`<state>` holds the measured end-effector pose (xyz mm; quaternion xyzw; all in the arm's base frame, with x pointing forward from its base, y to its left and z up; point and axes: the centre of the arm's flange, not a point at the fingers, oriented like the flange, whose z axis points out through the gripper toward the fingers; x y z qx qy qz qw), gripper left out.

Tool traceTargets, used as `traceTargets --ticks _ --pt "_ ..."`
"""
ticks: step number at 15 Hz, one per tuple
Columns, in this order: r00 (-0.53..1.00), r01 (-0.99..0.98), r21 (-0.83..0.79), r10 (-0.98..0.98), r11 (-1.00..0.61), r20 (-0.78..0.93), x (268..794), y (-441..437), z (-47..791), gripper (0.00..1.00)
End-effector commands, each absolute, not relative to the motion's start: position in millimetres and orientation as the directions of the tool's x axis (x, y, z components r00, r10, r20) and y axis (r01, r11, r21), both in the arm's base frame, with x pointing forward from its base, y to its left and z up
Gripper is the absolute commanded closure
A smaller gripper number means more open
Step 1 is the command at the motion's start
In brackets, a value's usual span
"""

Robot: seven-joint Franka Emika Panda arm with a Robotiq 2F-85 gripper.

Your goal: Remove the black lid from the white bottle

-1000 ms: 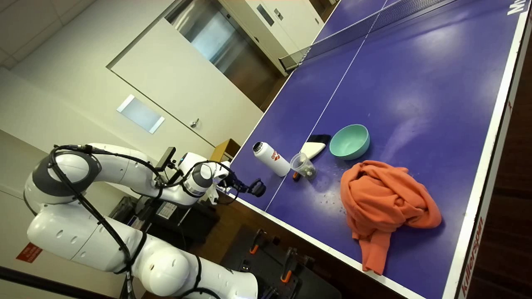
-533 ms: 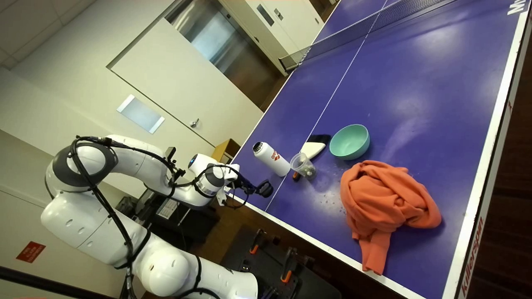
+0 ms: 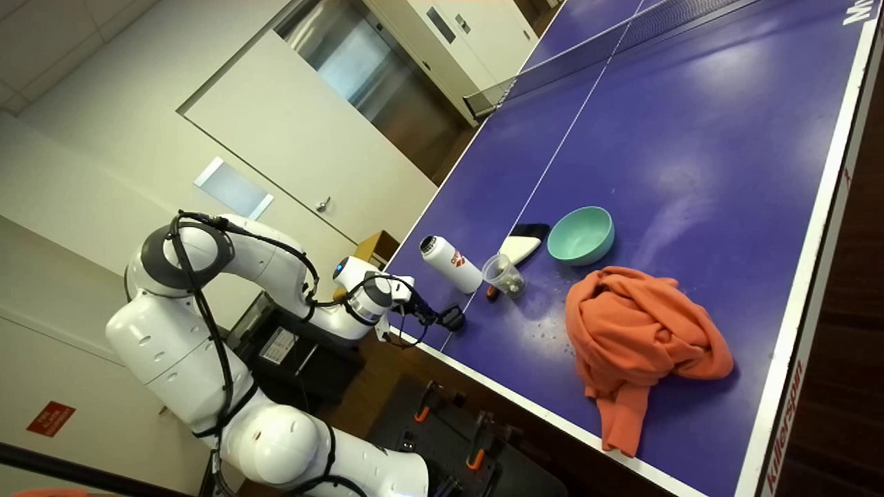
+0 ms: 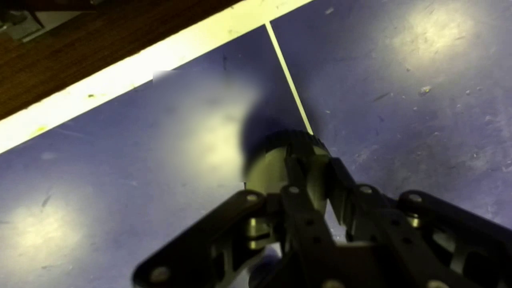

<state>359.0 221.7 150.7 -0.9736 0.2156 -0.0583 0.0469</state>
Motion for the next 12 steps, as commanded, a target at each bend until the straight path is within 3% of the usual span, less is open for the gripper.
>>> traceTargets --ticks 1,2,9,12 --pt "0.893 -0.429 -0.132 -0.441 -0.894 0.085 357 239 123 0.54" --pt "0.895 -0.423 -0.131 -0.436 -0.897 0.093 355 242 128 0.53" --pt "0.943 -0.258 -0.149 -0.282 -0.955 0.179 331 242 235 0.03" --pt "0.963 -0.150 -0.131 -0.175 -0.980 0.205 324 233 275 0.00"
